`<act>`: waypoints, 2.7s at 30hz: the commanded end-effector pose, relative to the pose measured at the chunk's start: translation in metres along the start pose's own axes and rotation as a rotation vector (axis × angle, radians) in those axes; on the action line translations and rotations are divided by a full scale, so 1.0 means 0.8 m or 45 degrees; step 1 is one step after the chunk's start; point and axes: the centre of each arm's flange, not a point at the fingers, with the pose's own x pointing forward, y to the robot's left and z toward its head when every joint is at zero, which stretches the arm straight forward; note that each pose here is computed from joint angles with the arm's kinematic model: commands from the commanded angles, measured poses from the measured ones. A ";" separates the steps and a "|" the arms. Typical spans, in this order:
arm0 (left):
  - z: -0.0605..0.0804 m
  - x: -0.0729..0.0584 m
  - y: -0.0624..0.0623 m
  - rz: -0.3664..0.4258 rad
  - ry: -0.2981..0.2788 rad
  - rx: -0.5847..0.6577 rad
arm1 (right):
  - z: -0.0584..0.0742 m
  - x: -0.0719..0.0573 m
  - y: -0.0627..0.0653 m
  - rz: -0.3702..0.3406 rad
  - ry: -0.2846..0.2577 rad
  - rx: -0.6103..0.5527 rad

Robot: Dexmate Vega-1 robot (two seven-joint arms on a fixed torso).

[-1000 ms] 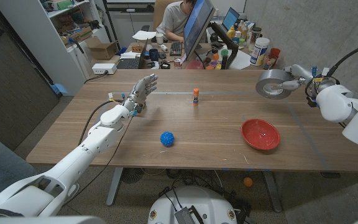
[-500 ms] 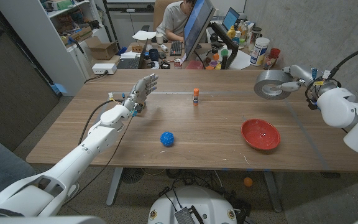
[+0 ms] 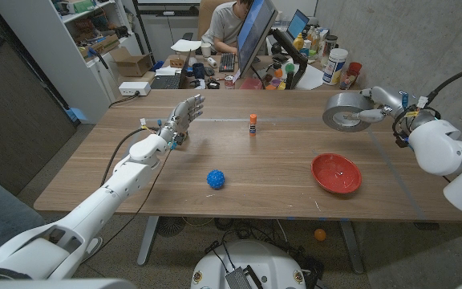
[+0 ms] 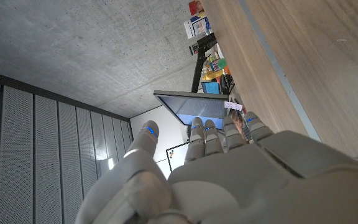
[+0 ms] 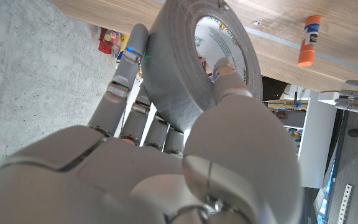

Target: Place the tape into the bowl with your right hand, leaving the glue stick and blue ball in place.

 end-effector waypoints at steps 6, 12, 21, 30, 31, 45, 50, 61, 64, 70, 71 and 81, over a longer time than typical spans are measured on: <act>0.003 0.005 -0.001 -0.015 -0.001 0.007 | 0.015 -0.032 0.007 0.010 0.004 0.027; 0.004 0.005 -0.002 -0.015 0.002 0.013 | 0.019 -0.043 0.011 0.028 0.004 0.039; 0.003 0.004 -0.004 -0.023 0.011 0.017 | 0.019 -0.054 0.022 0.110 0.015 0.063; 0.003 0.000 -0.004 -0.019 0.016 0.019 | 0.019 -0.065 0.024 0.147 0.024 0.073; 0.003 0.000 -0.004 -0.018 0.015 0.020 | 0.019 -0.066 0.024 0.148 0.027 0.075; 0.005 0.003 -0.008 -0.031 0.009 0.023 | 0.024 -0.081 0.039 0.172 0.050 0.137; 0.006 0.002 -0.009 -0.029 0.005 0.022 | 0.025 -0.083 0.050 0.197 0.055 0.170; 0.010 -0.001 -0.009 -0.021 -0.003 0.028 | 0.025 -0.088 0.067 0.251 0.059 0.196; 0.012 -0.001 -0.010 -0.024 -0.010 0.032 | 0.024 -0.088 0.071 0.260 0.062 0.199; 0.016 -0.001 -0.011 -0.023 -0.020 0.035 | 0.018 -0.088 0.080 0.283 0.099 0.219; 0.016 -0.001 -0.011 -0.023 -0.020 0.039 | 0.017 -0.088 0.082 0.289 0.102 0.218; 0.016 -0.004 -0.016 -0.042 -0.019 0.045 | 0.010 -0.083 0.096 0.328 0.123 0.246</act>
